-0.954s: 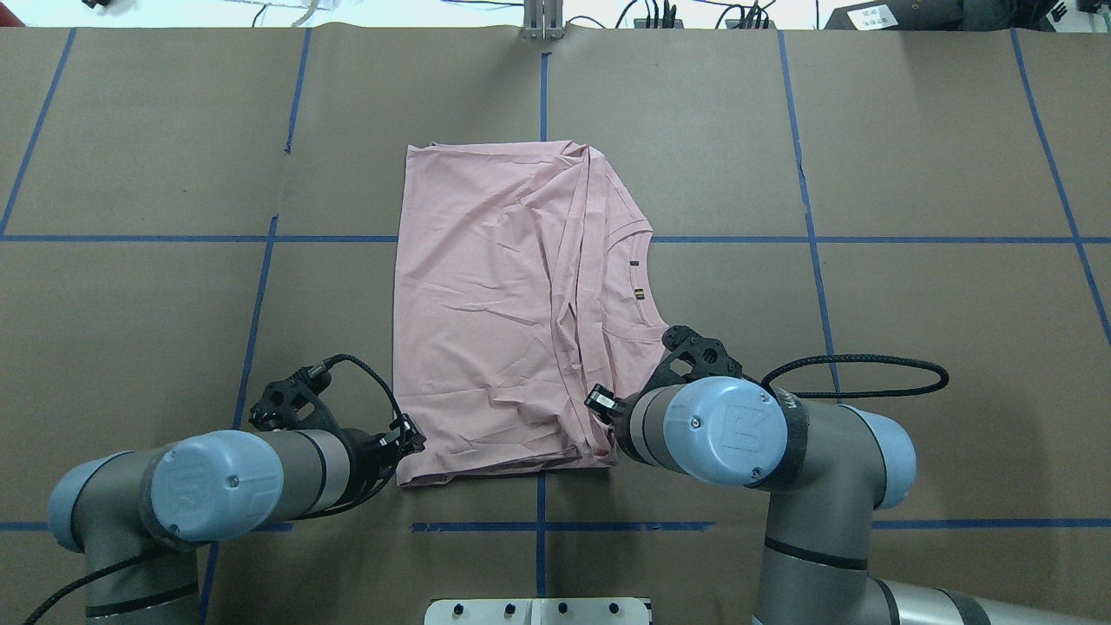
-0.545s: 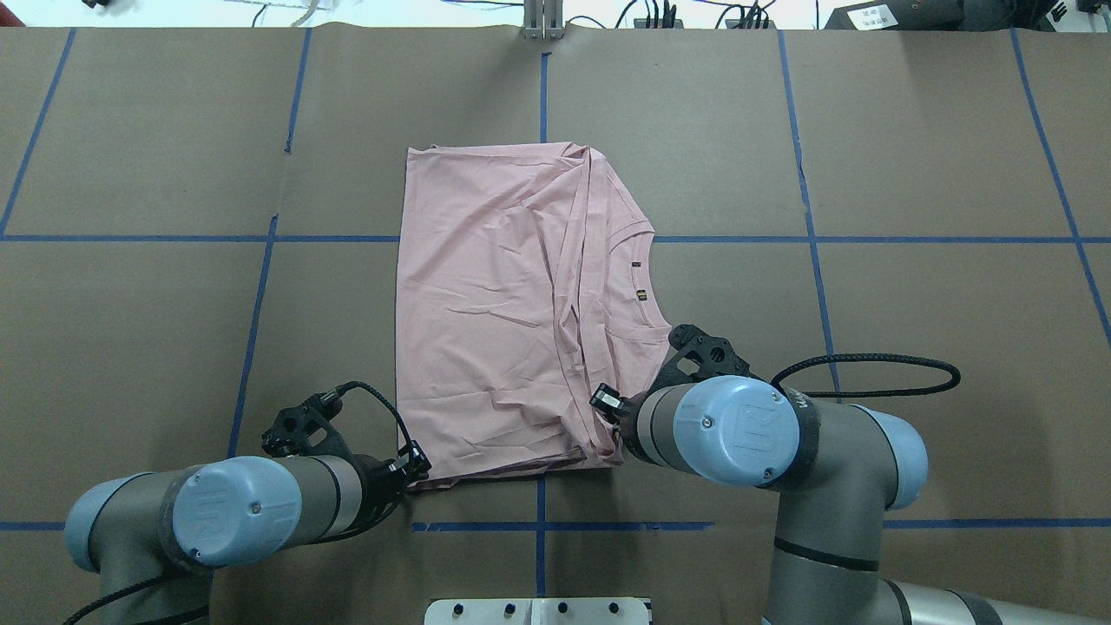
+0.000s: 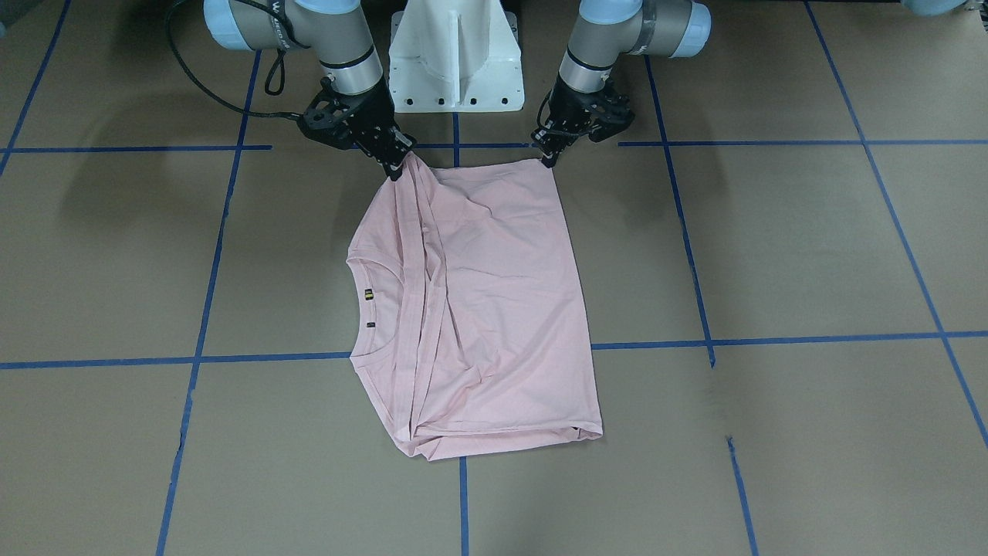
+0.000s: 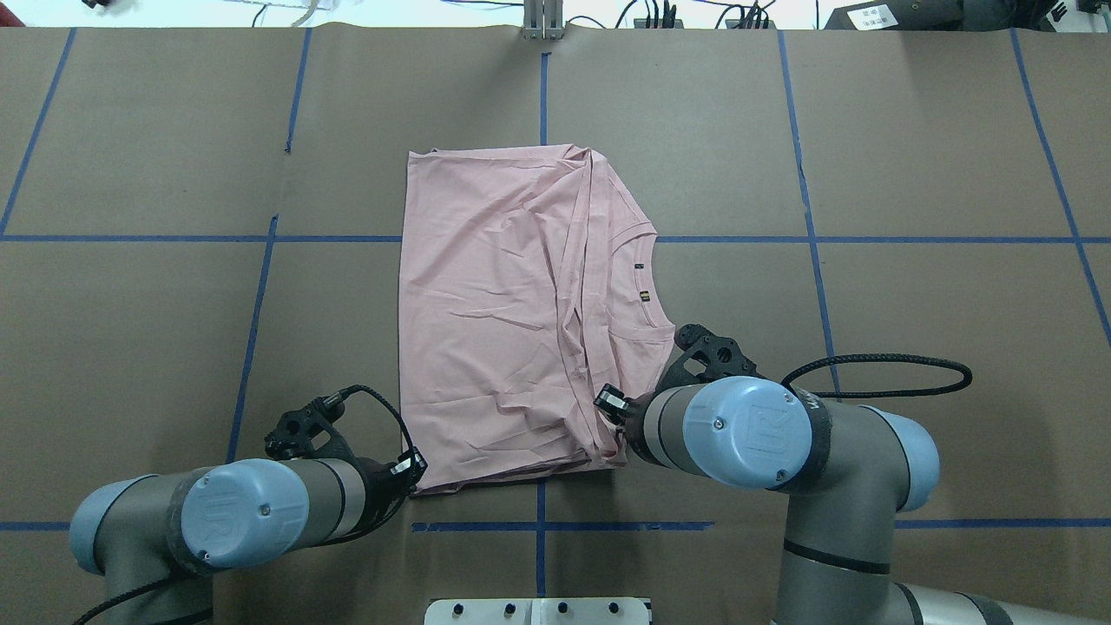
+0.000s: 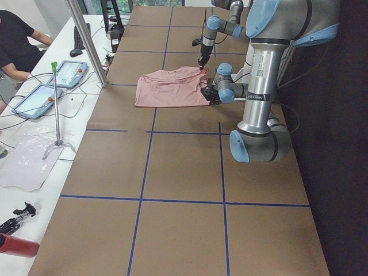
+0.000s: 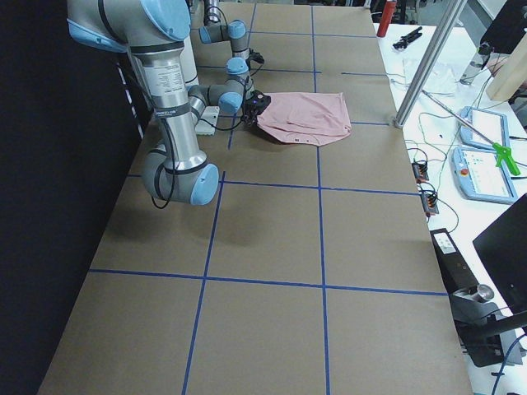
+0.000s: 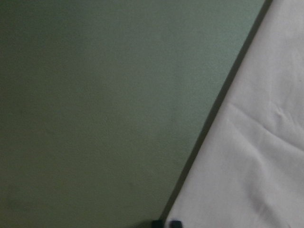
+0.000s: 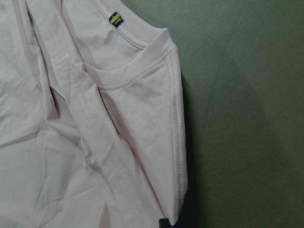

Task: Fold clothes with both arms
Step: 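Grasp the shirt's near corners with left and right grippers, then lift the near half with both grippers and fold it over the far half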

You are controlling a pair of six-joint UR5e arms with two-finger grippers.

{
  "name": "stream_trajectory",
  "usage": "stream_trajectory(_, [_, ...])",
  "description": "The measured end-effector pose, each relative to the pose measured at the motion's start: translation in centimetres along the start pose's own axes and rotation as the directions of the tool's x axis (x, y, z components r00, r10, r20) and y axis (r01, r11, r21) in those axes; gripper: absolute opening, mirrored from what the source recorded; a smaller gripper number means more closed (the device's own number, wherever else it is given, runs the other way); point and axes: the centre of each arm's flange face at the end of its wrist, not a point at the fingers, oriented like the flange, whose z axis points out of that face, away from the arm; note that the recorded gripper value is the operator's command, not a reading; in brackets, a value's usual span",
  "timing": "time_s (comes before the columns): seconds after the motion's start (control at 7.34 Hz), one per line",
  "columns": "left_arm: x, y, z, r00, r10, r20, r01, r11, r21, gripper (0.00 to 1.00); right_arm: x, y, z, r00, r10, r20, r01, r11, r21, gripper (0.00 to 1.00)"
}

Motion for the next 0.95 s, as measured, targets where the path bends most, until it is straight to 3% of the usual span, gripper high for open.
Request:
stream_trajectory(0.54, [1.4, 0.4, -2.6, 0.999, 0.005, -0.048, -0.006, 1.0, -0.026, 0.0, 1.6, -0.3, -1.3, 1.0, 0.012, 0.005, -0.012, 1.0, -0.002, 0.0])
stream_trajectory(0.95, [3.4, 1.4, -11.2, 0.995, 0.003, -0.103, -0.009, 0.998, -0.056, 0.0, 6.1, 2.2, -7.5, 0.995, 0.083, 0.063, -0.081, 0.996, -0.034, 0.0])
